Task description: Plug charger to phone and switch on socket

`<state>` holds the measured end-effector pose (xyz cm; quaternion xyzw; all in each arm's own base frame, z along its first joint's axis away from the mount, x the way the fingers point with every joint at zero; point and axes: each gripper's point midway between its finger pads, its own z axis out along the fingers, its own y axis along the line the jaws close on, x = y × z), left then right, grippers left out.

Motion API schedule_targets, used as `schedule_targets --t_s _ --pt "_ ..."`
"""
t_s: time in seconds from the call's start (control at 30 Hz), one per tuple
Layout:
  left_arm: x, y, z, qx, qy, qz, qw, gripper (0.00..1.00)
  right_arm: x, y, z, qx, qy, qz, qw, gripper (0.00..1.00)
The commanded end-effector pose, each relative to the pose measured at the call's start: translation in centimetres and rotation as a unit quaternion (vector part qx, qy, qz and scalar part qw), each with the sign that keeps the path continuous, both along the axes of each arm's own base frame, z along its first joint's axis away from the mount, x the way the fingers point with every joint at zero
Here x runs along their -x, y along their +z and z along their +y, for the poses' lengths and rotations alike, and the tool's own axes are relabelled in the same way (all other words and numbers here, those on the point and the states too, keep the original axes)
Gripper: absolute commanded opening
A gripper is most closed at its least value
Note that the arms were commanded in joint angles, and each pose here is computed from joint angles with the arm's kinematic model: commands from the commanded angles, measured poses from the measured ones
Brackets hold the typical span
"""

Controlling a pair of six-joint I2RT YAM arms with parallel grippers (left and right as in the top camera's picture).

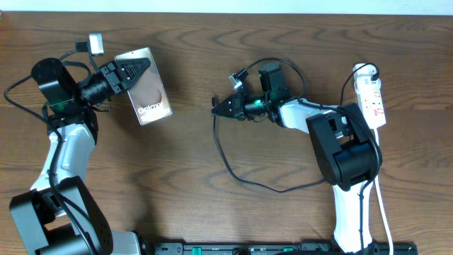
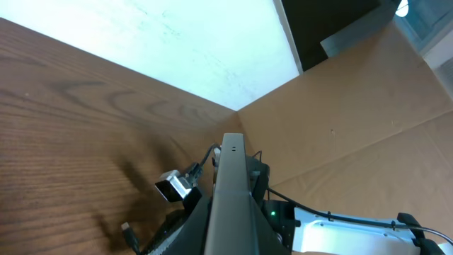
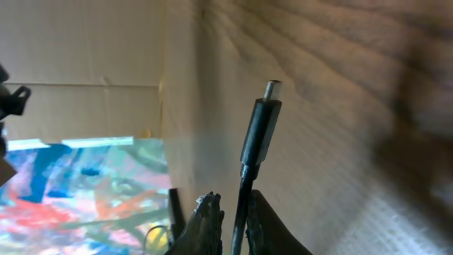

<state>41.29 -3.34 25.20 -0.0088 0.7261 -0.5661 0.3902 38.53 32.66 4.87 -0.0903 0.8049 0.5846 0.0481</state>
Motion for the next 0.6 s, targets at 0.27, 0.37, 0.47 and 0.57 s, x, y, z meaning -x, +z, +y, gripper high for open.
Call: schedule_targets --t_s 0.27,0.37,0.47,0.57 --pt "0.1 1.2 -0.2 -0.002 -0.011 -0.016 1.000 0.07 -0.6 -6.3 -3.7 0.173 -0.090 0.049 0.980 0.13" --pt "0.1 1.2 -0.2 -0.002 -0.011 -0.016 1.000 0.07 -0.7 -7.4 -5.4 0.228 -0.116 0.068 0.964 0.13" --pt "0.1 1.2 -0.2 -0.002 -0.011 -0.016 1.000 0.07 -0.8 -8.2 -7.0 0.288 -0.138 0.081 0.944 0.12" --pt "0.1 1.2 -0.2 -0.002 -0.011 -0.016 1.000 0.07 -1.1 -8.0 -7.6 0.318 -0.138 0.073 0.935 0.11"
